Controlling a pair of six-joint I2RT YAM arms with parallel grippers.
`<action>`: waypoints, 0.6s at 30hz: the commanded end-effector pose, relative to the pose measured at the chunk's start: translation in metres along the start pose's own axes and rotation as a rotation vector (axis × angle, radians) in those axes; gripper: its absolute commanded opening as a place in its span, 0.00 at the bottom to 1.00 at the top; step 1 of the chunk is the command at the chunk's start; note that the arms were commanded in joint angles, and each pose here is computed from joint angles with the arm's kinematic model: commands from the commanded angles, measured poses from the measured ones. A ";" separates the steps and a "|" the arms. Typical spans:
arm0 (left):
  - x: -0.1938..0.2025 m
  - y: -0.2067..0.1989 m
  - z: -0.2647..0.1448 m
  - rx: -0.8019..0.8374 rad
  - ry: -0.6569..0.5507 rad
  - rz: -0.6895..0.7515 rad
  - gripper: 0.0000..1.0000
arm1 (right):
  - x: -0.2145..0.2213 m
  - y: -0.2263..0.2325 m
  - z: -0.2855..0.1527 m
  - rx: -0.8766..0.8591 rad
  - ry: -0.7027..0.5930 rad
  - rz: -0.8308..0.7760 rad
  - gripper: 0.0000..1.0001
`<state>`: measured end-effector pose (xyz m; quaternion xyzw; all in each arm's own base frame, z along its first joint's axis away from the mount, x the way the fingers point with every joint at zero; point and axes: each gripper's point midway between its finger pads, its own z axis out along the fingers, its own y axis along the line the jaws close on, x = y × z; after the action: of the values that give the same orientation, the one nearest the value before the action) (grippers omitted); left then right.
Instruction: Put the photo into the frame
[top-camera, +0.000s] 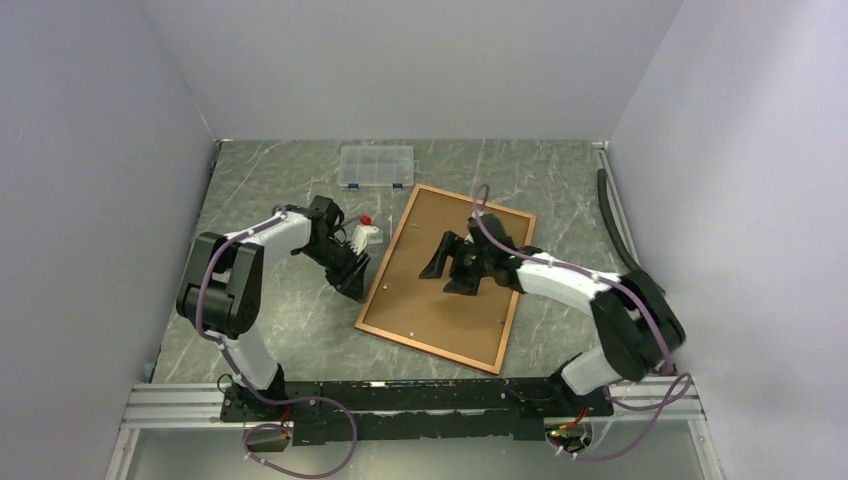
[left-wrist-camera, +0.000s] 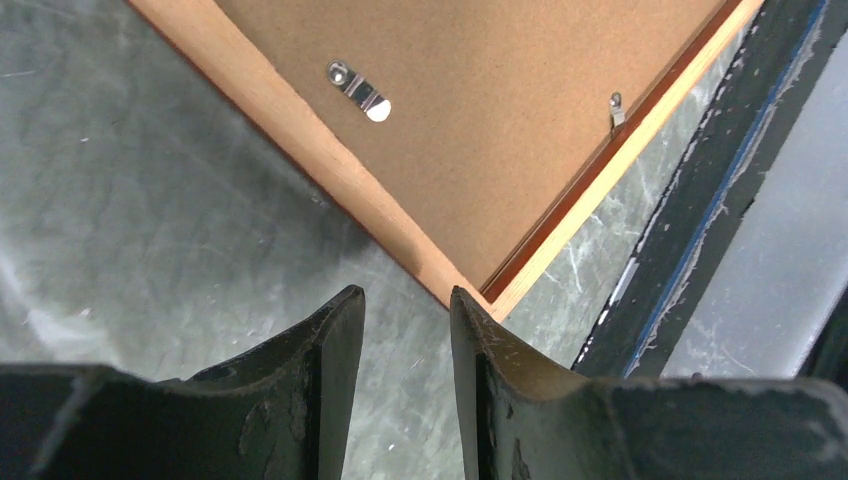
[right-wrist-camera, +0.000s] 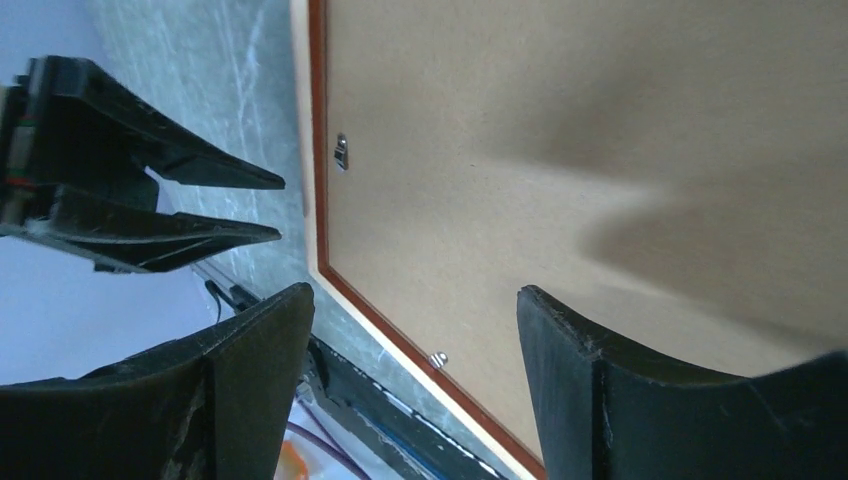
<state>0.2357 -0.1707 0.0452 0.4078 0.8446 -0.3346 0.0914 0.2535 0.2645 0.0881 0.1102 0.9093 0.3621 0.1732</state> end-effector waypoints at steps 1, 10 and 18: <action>-0.016 -0.011 0.004 0.081 -0.063 -0.002 0.43 | 0.003 0.057 0.025 -0.174 0.038 0.032 0.76; -0.004 -0.003 0.010 0.057 -0.035 0.021 0.38 | 0.029 0.076 0.076 -0.182 0.149 0.077 0.64; 0.003 0.000 0.012 0.036 -0.024 0.052 0.37 | 0.033 0.076 0.101 -0.131 0.149 0.091 0.59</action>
<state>0.2331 -0.1756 0.0359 0.4091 0.8366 -0.3529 0.0908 0.2514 0.3785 0.0518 0.1045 0.8984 0.4203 0.0724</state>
